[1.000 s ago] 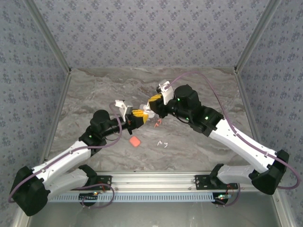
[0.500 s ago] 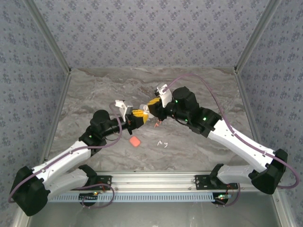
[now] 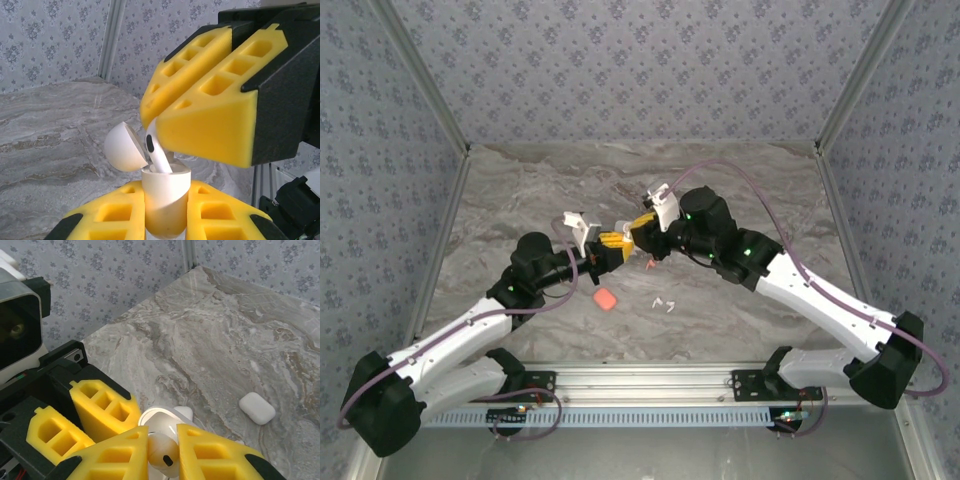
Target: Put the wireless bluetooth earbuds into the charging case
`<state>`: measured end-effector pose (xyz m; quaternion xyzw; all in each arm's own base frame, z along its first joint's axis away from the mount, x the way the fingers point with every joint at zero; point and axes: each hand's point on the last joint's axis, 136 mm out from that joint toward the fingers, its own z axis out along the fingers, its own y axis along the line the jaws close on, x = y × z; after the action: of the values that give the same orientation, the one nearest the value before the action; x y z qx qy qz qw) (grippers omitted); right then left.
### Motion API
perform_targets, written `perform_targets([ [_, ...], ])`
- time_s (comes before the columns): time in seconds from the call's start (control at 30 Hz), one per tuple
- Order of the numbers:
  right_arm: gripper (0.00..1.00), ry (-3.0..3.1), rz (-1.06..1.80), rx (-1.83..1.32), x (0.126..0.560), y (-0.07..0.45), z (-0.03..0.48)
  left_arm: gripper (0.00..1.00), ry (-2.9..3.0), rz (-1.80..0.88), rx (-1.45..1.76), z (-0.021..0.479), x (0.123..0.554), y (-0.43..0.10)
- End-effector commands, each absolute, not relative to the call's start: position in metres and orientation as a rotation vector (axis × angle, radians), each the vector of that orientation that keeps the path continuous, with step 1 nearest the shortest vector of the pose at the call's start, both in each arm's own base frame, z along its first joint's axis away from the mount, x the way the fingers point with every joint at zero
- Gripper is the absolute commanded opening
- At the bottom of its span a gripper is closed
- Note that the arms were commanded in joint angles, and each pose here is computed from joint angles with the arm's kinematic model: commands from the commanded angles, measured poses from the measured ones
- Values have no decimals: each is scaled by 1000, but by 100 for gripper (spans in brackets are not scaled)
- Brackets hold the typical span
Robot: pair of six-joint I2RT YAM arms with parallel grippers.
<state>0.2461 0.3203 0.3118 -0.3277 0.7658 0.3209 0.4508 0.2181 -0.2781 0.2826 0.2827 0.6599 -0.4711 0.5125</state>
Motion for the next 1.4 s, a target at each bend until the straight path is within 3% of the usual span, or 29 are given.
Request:
perform_targets([
  [0.0,21,1900,848,-830,239,328,308,0,1476,-1158,693,318,212,-279],
  [0.27,28,1917,887,-834,236,327,307,0,1471,-1159,693,320,211,-279],
  [0.5,48,1884,940,-760,239,306,336,0,1466,-1159,693,321,210,-278],
  [0.63,65,1836,970,-663,244,282,359,0,1450,-1171,681,326,210,-278],
  [0.83,100,1858,1105,-474,255,245,352,0,1381,-1222,668,344,205,-278],
  [1.37,100,1803,1529,-515,238,278,364,0,1294,-1315,671,371,200,-285],
])
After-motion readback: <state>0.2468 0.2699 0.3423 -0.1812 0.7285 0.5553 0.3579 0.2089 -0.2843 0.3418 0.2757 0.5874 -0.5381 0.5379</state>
